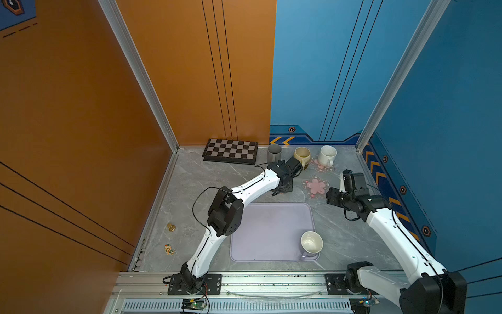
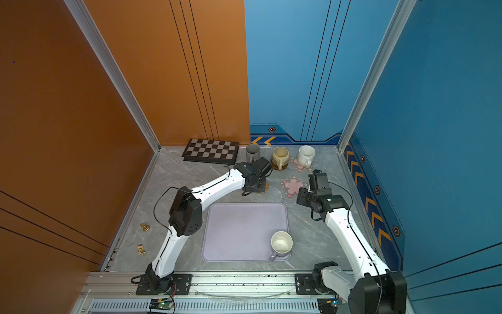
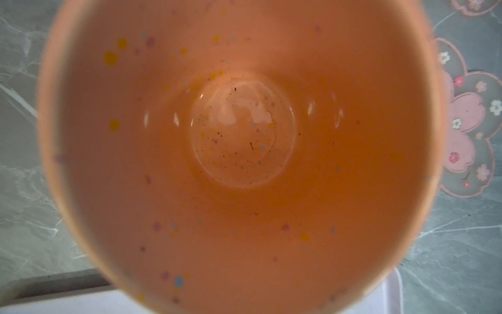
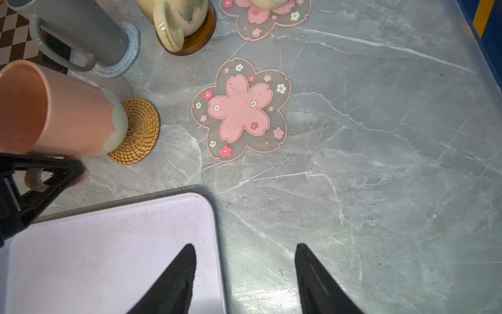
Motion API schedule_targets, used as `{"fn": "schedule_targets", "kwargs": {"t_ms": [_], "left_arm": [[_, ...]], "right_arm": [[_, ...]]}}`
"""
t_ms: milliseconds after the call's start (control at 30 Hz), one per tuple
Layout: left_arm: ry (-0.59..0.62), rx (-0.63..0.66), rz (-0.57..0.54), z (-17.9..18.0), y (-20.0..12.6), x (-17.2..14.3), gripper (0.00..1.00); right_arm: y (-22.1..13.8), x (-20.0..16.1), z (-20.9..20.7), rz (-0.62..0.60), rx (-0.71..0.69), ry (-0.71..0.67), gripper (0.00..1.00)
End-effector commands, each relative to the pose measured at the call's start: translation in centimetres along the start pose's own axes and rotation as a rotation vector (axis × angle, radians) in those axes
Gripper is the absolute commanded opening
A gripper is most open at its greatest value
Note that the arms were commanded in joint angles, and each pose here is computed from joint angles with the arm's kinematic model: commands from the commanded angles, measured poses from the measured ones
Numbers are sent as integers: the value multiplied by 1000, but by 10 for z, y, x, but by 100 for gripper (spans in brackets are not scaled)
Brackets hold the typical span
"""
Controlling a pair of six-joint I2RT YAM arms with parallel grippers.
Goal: Place cups on coasters
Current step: Place the cup on the coaster.
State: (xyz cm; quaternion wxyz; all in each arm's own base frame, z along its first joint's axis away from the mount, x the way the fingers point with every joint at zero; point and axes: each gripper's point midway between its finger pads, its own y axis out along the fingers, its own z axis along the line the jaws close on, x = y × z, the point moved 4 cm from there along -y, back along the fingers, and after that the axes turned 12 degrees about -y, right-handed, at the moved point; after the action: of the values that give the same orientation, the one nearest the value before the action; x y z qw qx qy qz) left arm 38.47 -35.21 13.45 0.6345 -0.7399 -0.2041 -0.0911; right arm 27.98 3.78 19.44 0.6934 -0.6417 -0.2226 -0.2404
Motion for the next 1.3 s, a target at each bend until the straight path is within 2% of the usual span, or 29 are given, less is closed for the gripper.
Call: {"fn": "schedule_targets", "kwargs": {"t_ms": [0,1267], "left_arm": [[-39,-57,-57,-10,-12,21,0],[-60,-38,-21,-13,9,12,0]], "right_arm": [[0,7,3,-29,31,38,61],[10,0,4,-22,45,37,61]]}}
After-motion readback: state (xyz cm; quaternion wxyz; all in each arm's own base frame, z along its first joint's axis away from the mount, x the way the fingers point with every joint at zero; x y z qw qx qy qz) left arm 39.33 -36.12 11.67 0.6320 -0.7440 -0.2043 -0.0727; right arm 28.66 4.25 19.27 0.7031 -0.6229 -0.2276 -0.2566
